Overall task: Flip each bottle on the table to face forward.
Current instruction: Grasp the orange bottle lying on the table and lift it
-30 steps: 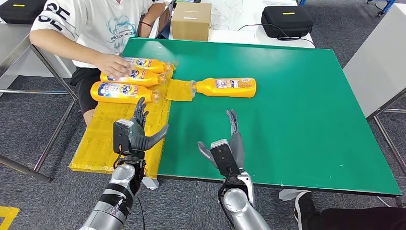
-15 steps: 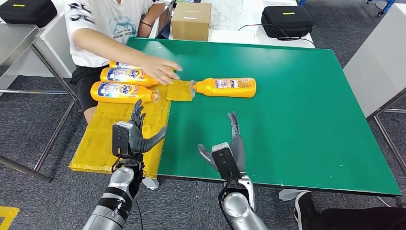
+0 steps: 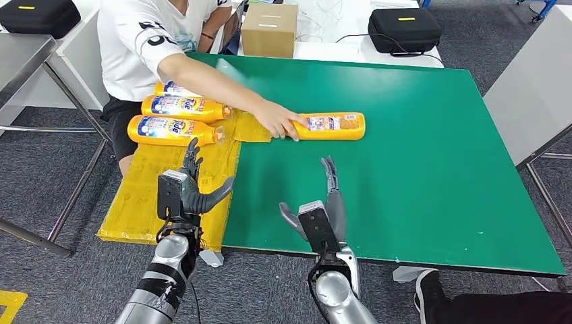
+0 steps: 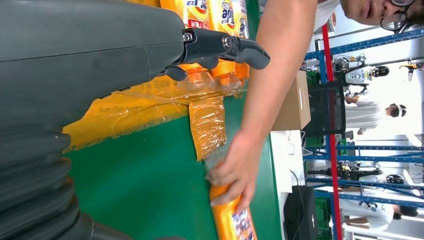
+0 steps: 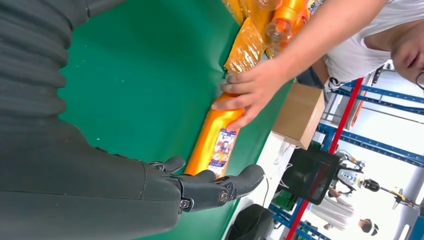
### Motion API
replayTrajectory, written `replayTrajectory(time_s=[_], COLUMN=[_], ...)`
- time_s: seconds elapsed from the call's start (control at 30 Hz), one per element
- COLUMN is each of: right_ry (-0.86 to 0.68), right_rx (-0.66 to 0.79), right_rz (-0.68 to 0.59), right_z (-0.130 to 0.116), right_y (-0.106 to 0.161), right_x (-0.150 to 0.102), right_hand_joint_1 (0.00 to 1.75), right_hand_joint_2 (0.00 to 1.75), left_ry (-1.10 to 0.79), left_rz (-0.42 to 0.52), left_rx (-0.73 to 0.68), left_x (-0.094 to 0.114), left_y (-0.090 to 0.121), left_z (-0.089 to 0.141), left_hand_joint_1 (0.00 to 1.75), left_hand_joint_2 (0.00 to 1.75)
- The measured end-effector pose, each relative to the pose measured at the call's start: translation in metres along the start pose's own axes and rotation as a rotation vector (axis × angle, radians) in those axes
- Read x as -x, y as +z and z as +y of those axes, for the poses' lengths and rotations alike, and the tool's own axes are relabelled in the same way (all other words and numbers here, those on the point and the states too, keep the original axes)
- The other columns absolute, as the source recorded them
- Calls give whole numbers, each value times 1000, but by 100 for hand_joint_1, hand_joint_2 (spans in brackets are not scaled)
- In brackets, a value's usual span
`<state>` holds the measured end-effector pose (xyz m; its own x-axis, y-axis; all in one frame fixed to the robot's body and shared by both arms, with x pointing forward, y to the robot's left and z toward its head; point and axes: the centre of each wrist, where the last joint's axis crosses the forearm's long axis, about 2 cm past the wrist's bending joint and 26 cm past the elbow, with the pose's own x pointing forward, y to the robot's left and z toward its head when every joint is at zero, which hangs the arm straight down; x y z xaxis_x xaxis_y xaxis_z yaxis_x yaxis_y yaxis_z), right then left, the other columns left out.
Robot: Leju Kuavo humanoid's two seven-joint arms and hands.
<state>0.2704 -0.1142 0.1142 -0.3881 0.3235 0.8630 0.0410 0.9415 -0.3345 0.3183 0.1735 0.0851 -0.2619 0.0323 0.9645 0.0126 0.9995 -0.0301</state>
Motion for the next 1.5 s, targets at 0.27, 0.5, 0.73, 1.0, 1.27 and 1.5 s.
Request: replayTrajectory(time_s=[0.27, 0.5, 0.73, 1.0, 1.27, 1.5], right_ry=[-8, -6, 17, 71, 119, 164], right_rx=[4, 2, -6, -21, -30, -34], right_rz=[2, 2, 10, 30, 43, 77], right_z=[0, 0, -2, -9, -17, -29], right_y=[-1, -1, -1, 1, 1, 1], right_x=[0, 0, 2, 8, 15, 25], right_hand_joint_1=[0, 0, 0, 0, 0, 0], right_hand_joint_2=[175, 175, 175, 175, 175, 175], left_ry=[8, -1, 3, 12, 20, 29], left_rz=[-3, -9, -13, -6, -5, -5], left_rx=[-3, -10, -10, -4, 5, 13], left_x=[0, -2, -3, -4, -5, -5], left_y=[-1, -3, -5, -4, -4, -4], left_z=[0, 0, -1, -2, -2, -3], left_hand_joint_1=[0, 0, 0, 0, 0, 0], left_hand_joint_2=[175, 175, 175, 175, 175, 175])
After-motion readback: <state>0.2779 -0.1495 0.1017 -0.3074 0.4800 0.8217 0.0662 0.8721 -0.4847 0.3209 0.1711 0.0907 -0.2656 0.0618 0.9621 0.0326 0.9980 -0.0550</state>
